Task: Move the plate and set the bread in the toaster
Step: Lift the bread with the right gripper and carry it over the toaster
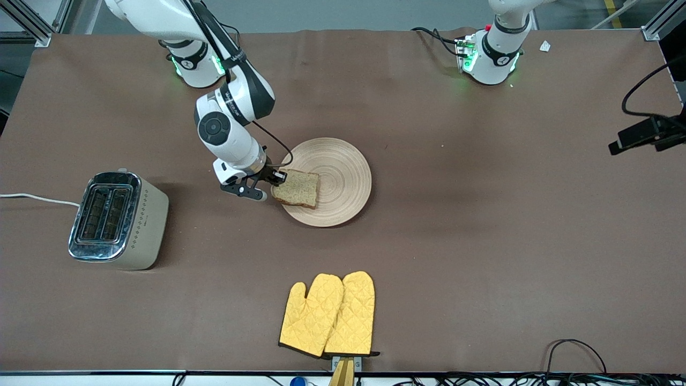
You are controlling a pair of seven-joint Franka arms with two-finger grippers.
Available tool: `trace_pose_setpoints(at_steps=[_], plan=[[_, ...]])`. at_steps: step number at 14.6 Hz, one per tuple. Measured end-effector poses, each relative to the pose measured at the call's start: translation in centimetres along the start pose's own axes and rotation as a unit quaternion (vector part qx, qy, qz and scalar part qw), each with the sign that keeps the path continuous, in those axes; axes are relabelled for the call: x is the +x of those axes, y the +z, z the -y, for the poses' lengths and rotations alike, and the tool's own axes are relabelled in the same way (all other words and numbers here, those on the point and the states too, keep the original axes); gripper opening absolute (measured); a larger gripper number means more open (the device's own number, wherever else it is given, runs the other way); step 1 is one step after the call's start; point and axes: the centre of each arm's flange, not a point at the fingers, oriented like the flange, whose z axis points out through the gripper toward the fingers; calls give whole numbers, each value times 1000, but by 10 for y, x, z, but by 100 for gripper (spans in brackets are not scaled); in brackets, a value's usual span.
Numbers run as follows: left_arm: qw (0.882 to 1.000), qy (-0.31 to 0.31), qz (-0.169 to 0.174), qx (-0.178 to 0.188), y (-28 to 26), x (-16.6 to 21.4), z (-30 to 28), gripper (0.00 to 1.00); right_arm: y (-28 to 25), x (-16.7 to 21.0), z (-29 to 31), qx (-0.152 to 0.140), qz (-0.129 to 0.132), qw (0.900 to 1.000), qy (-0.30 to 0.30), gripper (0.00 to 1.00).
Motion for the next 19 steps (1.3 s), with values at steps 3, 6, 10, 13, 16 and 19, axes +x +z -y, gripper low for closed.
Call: trace_pose_setpoints(at_steps=[3,6,10,13,16,19], plan=[[999,19,-16,46,-18,-24,-25,100,-54,11,12,-30,23,999,15,7],[998,30,-20,57,-23,-46,-43,100,-111,40,-13,-98,23,995,22,7],[999,20,-35,34,-9,-53,-31,100,-157,65,-55,-240,1,970,-20,7],[999,16,-34,26,-3,-56,-26,100,-161,65,-71,-326,-15,944,-38,7],[999,20,-38,26,-2,-56,-30,100,-183,66,-85,-409,-51,909,-55,7],[999,21,-44,25,-3,-55,-31,100,-203,73,-94,-458,-92,882,-69,7]])
